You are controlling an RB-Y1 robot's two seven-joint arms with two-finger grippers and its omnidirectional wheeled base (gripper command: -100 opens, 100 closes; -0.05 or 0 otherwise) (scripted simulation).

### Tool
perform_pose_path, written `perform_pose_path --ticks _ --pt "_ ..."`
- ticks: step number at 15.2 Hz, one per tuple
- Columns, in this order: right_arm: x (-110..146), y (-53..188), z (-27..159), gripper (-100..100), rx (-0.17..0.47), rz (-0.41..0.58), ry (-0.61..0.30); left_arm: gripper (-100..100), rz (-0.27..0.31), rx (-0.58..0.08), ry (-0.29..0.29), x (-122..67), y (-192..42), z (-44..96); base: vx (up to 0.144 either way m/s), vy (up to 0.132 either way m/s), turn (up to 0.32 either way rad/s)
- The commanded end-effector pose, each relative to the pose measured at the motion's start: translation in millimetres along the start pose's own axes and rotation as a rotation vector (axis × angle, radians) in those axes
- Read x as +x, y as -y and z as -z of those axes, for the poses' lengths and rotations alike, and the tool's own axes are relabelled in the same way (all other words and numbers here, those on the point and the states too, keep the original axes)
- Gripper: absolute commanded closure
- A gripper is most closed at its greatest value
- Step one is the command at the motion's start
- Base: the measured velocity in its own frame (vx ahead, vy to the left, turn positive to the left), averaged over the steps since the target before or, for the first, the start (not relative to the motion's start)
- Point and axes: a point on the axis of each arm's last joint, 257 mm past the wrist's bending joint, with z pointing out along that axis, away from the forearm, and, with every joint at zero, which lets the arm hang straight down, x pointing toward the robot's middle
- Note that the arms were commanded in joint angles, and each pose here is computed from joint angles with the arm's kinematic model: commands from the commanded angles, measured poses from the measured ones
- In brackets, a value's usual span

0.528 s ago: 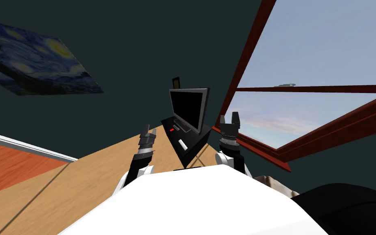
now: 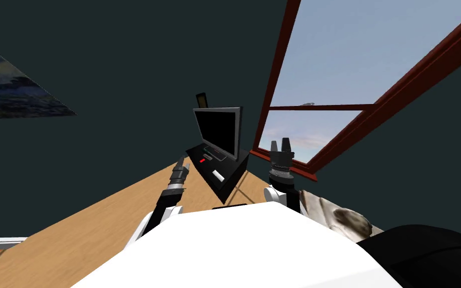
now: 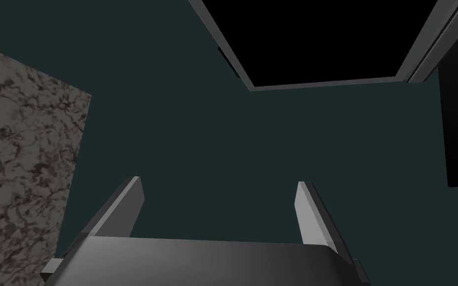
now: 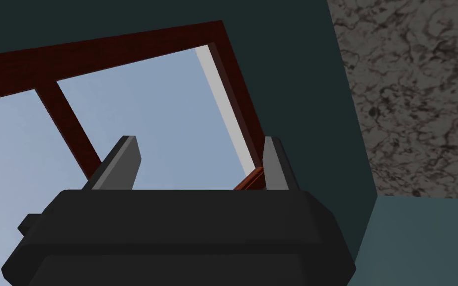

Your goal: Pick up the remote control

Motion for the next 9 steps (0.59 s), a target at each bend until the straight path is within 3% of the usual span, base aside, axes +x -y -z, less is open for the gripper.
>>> perform_pose_path --ticks 1,4,7,9 --pt "0.0 0.0 0.0 0 0.000 0.000 0.000 -100 -0.020 -0.052 0.003 -5.2 -16.4 1.4 -0.083 0.024 -0.265" --pt "-0.1 0.0 0.1 0 0.000 0.000 0.000 -100 -0.047 -0.150 0.013 -19.9 -51.9 6.3 -0.057 0.006 -0.256" --pt "0.0 0.0 0.0 0 0.000 0.000 0.000 -100 -0.072 -0.251 0.026 -36.8 -88.2 14.1 -0.061 -0.002 -0.392" --pt "-0.1 0.0 0.1 0 0.000 0.000 0.000 -100 -0.071 -0.263 0.026 -36.9 -91.4 15.0 -0.035 0.006 -0.153"
